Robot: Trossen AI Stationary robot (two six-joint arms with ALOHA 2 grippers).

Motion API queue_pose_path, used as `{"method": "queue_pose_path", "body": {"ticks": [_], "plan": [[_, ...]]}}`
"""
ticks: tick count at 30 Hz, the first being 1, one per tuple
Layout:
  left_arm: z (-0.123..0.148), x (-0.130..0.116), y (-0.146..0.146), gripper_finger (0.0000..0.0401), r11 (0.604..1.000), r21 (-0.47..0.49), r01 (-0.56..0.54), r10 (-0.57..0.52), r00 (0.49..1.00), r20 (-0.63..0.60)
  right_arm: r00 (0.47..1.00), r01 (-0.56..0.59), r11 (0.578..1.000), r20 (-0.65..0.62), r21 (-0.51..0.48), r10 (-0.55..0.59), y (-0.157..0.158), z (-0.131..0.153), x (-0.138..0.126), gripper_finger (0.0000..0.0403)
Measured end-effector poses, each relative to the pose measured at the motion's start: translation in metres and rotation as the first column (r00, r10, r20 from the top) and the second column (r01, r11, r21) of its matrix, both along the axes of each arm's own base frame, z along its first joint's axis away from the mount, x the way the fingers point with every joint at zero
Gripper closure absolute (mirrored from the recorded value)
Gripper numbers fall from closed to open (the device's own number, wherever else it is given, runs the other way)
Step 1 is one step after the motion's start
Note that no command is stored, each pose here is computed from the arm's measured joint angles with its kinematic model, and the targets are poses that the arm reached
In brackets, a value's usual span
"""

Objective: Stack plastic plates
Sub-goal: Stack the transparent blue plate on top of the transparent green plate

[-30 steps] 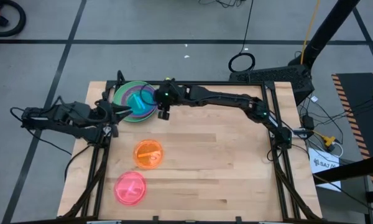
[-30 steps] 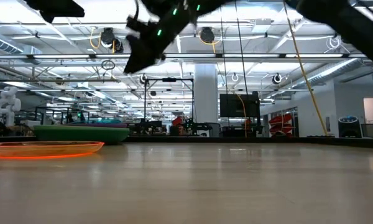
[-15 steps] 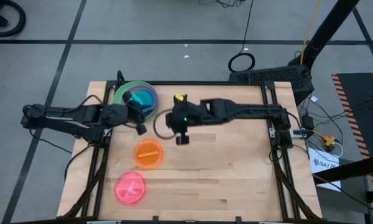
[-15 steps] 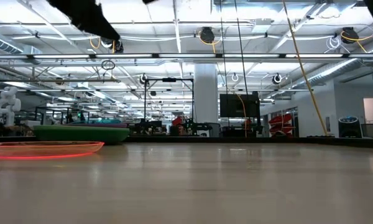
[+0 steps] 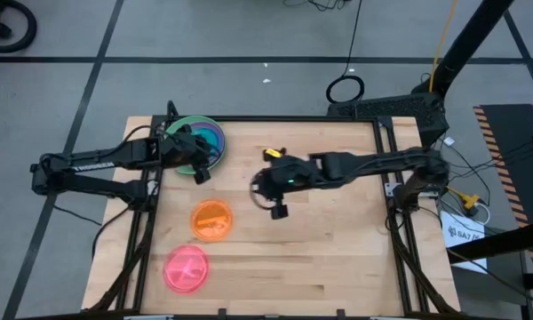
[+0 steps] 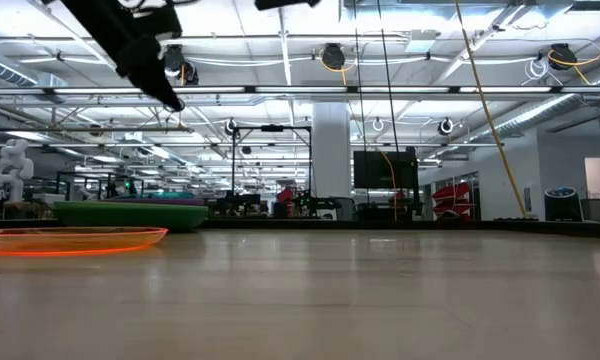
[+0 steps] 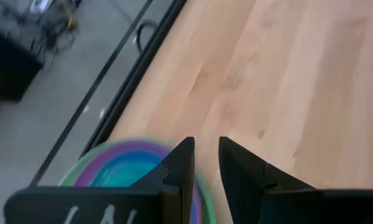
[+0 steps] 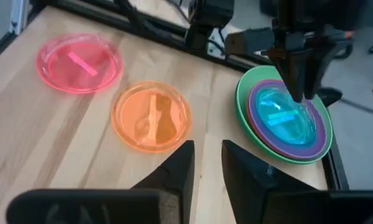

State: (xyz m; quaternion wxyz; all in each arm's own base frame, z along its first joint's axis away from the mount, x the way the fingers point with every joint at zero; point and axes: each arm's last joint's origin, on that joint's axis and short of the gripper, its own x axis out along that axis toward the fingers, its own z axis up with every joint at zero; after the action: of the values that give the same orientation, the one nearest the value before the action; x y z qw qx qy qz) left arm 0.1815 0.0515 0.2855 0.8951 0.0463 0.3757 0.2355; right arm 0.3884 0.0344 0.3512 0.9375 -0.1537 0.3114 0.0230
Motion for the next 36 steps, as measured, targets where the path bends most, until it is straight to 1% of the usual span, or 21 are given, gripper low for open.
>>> {"method": "queue_pose_path", "body": {"ticks": [2, 8, 14, 17, 19, 22, 26, 33, 36], "plan": [[-0.006, -0.001, 0.007, 0.0320, 0.999, -0.022, -0.034, 0.033, 0.998, -0.048, 0.998, 0.003, 1.000, 0.062, 0.003, -0.003, -0.003, -0.010, -0.015, 0.0330], [-0.031, 0.009, 0.036, 0.0320, 0.983, -0.161, -0.086, 0.058, 0.984, -0.171, 0.966, 0.029, 0.999, 0.256, 0.019, -0.033, -0.016, -0.035, -0.062, 0.0330], [-0.063, 0.010, 0.076, 0.0320, 0.960, -0.188, -0.209, 0.136, 0.931, -0.339, 0.919, 0.054, 0.998, 0.389, 0.030, -0.061, -0.028, -0.057, -0.103, 0.0330], [-0.076, 0.004, 0.096, 0.0320, 0.936, -0.204, -0.288, 0.190, 0.898, -0.396, 0.889, 0.069, 0.997, 0.453, 0.022, -0.072, -0.034, -0.063, -0.119, 0.0330], [-0.082, -0.002, 0.107, 0.0320, 0.917, -0.213, -0.337, 0.225, 0.879, -0.421, 0.878, 0.081, 0.996, 0.472, 0.022, -0.082, -0.037, -0.066, -0.127, 0.0330], [-0.089, -0.008, 0.119, 0.0320, 0.893, -0.222, -0.392, 0.265, 0.856, -0.443, 0.867, 0.088, 0.996, 0.491, 0.024, -0.088, -0.039, -0.065, -0.134, 0.0330], [-0.097, -0.013, 0.132, 0.0320, 0.868, -0.229, -0.440, 0.303, 0.836, -0.457, 0.864, 0.082, 0.996, 0.497, 0.025, -0.083, -0.038, -0.064, -0.135, 0.0330], [-0.111, -0.016, 0.141, 0.0320, 0.839, -0.247, -0.485, 0.320, 0.807, -0.496, 0.867, 0.082, 0.996, 0.492, 0.024, -0.083, -0.038, -0.065, -0.135, 0.0330], [-0.111, -0.017, 0.143, 0.0320, 0.825, -0.230, -0.516, 0.354, 0.790, -0.501, 0.866, 0.081, 0.996, 0.493, 0.022, -0.082, -0.038, -0.065, -0.135, 0.0330]]}}
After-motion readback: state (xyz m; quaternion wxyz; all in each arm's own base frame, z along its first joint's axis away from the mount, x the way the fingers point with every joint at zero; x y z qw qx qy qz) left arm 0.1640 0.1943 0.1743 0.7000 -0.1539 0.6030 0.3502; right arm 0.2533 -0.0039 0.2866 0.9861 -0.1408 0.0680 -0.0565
